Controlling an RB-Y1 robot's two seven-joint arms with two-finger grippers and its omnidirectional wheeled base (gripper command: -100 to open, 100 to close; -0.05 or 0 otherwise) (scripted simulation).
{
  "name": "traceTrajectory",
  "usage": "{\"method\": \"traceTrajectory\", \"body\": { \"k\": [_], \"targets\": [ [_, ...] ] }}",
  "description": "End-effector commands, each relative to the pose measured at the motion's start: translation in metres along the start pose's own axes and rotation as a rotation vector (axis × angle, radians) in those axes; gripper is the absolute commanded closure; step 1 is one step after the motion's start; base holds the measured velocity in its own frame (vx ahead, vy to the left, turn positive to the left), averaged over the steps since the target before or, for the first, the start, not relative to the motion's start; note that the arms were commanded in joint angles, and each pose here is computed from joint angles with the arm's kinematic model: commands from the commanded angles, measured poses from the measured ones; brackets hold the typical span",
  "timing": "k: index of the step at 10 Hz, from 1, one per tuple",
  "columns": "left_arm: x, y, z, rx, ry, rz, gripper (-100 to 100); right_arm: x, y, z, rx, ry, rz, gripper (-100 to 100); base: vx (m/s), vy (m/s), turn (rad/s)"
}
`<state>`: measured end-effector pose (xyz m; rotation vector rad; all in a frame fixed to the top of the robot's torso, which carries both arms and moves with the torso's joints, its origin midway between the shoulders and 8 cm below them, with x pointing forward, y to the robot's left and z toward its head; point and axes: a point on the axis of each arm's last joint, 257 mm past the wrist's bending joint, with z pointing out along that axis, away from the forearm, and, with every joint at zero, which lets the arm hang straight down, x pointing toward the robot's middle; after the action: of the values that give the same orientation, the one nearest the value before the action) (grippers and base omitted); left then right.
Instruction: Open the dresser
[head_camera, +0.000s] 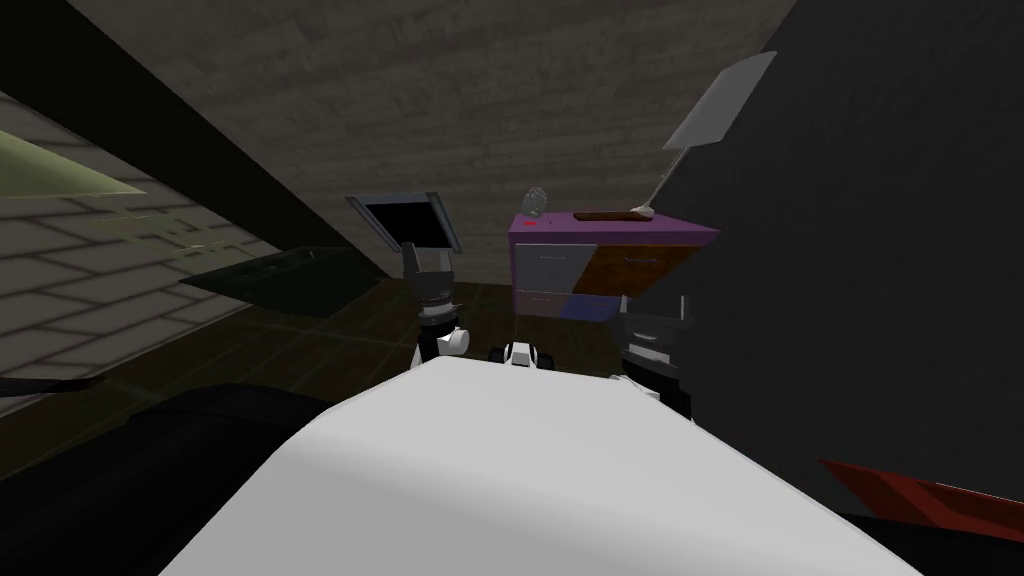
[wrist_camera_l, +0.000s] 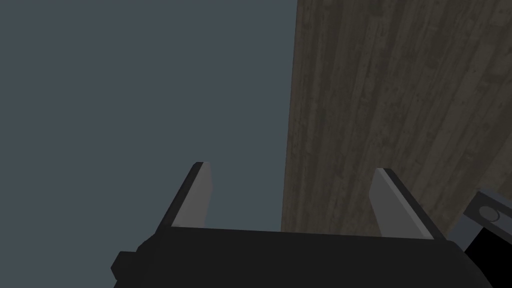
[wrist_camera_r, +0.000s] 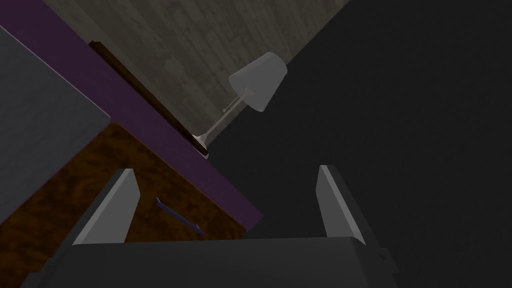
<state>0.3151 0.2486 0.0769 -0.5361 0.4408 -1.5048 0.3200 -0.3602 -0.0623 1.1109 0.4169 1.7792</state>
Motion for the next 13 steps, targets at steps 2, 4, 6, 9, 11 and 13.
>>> {"method": "traceTrajectory", "body": {
  "k": [2, 4, 6, 9, 11, 13],
  "targets": [
    [0.000, 0.000, 0.000, 0.000, 0.000, 0.000, 0, -0.009, 0.003, -0.007, -0.007, -0.023, 0.114, -100, 0.054, 0.005, 0.173],
    [0.000, 0.000, 0.000, 0.000, 0.000, 0.000, 0, -0.017, 0.006, -0.013, -0.015, -0.044, 0.185, -100, 0.071, -0.008, 0.174],
    [0.000, 0.000, 0.000, 0.000, 0.000, 0.000, 0, -0.026, 0.009, -0.020, -0.025, -0.065, 0.250, -100, 0.044, 0.002, 0.095],
    [0.000, 0.000, 0.000, 0.000, 0.000, 0.000, 0, -0.034, 0.012, -0.026, -0.039, -0.086, 0.340, -100, 0.051, -0.005, 0.129],
    [0.000, 0.000, 0.000, 0.000, 0.000, 0.000, 0, -0.034, 0.012, -0.026, -0.040, -0.086, 0.375, -100, 0.045, -0.008, 0.053],
    [0.000, 0.000, 0.000, 0.000, 0.000, 0.000, 0, -0.043, 0.015, -0.032, -0.056, -0.107, 0.452, -100, 0.057, 0.002, 0.178]
  ]
}}
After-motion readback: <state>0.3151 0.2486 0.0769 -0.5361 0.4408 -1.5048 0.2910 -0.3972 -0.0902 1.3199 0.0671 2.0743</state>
